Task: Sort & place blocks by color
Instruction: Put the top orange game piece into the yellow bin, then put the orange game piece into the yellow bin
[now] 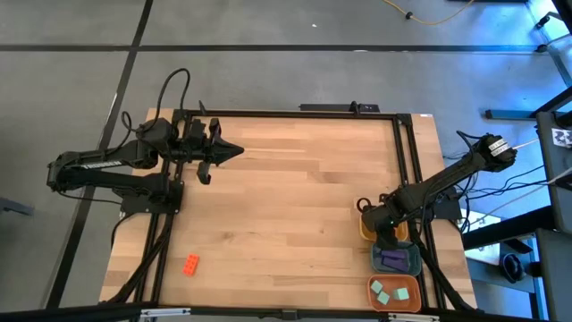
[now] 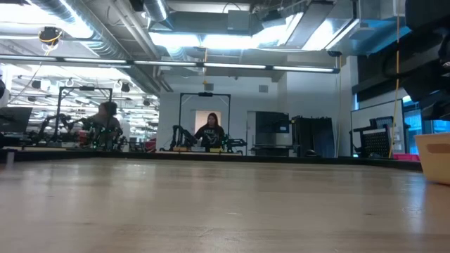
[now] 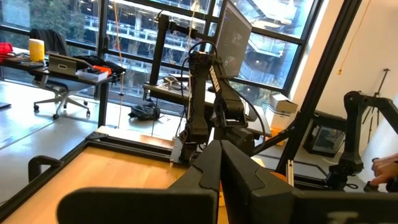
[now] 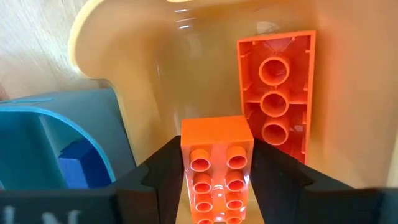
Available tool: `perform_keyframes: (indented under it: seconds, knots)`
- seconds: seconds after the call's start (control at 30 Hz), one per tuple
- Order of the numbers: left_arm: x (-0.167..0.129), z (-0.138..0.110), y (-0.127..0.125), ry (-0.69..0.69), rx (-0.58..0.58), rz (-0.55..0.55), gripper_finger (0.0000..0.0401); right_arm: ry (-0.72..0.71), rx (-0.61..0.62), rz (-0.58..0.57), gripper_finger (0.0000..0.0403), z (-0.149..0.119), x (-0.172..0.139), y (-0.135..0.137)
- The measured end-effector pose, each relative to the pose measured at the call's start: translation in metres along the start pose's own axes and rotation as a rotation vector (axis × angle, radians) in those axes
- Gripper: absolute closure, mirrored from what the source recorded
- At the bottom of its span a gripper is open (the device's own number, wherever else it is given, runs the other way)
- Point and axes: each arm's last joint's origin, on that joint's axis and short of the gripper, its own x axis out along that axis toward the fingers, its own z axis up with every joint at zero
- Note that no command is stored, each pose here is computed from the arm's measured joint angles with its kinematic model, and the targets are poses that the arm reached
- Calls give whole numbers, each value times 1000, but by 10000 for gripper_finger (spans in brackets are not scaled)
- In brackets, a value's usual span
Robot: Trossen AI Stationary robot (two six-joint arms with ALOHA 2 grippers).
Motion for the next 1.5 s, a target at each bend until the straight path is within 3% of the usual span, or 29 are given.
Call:
perform_keyframes:
  seconds: [1.13,1.5]
  knots:
    - [0,0,0,0,0,0,401,32,46,13,235,-2,0,0]
    - [0,0,0,0,0,0,401,68,-79,49,208,-3,0,0]
